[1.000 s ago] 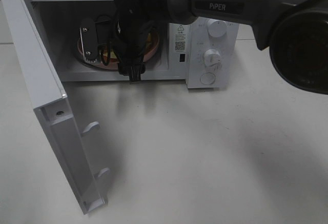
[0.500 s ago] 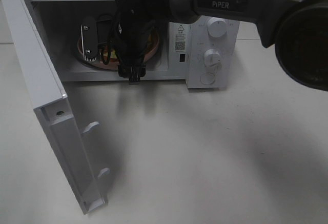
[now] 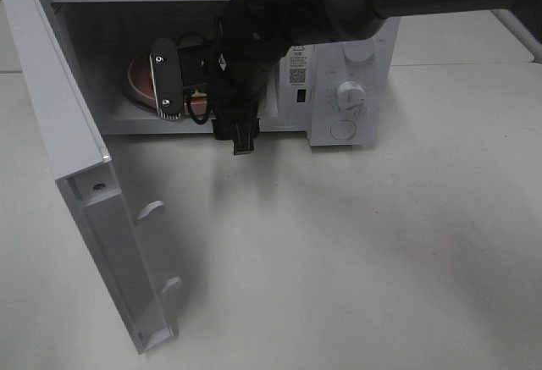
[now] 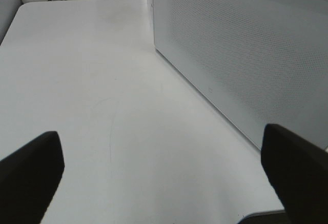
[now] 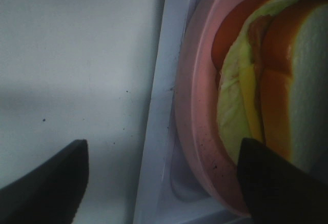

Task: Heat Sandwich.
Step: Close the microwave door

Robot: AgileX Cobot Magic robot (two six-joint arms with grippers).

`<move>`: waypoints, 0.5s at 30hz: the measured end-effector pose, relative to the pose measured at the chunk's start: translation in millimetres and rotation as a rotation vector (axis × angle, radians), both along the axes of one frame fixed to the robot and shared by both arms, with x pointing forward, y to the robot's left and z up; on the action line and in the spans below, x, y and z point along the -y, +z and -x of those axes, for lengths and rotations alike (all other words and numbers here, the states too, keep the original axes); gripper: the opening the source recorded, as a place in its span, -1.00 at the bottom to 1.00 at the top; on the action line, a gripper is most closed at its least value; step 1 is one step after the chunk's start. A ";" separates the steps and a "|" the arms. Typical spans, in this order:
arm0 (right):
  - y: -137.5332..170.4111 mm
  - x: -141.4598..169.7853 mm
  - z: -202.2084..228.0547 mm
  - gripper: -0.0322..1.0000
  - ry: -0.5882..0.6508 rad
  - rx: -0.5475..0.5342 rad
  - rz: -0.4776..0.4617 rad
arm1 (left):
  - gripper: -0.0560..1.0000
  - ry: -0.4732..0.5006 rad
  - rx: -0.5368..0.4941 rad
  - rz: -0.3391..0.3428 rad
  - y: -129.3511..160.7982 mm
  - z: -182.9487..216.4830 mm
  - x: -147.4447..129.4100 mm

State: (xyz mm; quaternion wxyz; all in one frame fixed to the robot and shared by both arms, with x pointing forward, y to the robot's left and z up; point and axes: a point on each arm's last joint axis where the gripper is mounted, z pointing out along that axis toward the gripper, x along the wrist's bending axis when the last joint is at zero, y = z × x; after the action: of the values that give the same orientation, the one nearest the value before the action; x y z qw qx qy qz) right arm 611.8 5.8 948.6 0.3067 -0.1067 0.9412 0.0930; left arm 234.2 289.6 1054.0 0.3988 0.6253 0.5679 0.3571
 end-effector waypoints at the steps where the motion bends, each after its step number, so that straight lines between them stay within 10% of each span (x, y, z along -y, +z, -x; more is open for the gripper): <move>1: 1.1 4.7 5.7 0.55 0.005 0.005 -0.004 | 0.98 0.000 0.000 0.000 0.0 0.0 0.0; 15: 15.5 32.9 41.1 0.55 0.003 0.001 -0.041 | 0.98 0.000 0.000 0.000 0.0 0.0 0.0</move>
State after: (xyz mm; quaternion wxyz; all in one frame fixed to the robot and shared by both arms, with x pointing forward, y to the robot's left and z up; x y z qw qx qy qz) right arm 570.8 -27.1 964.1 0.3093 -0.1019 0.9387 0.1128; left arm 234.2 289.6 1054.0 0.3988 0.6253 0.5679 0.3571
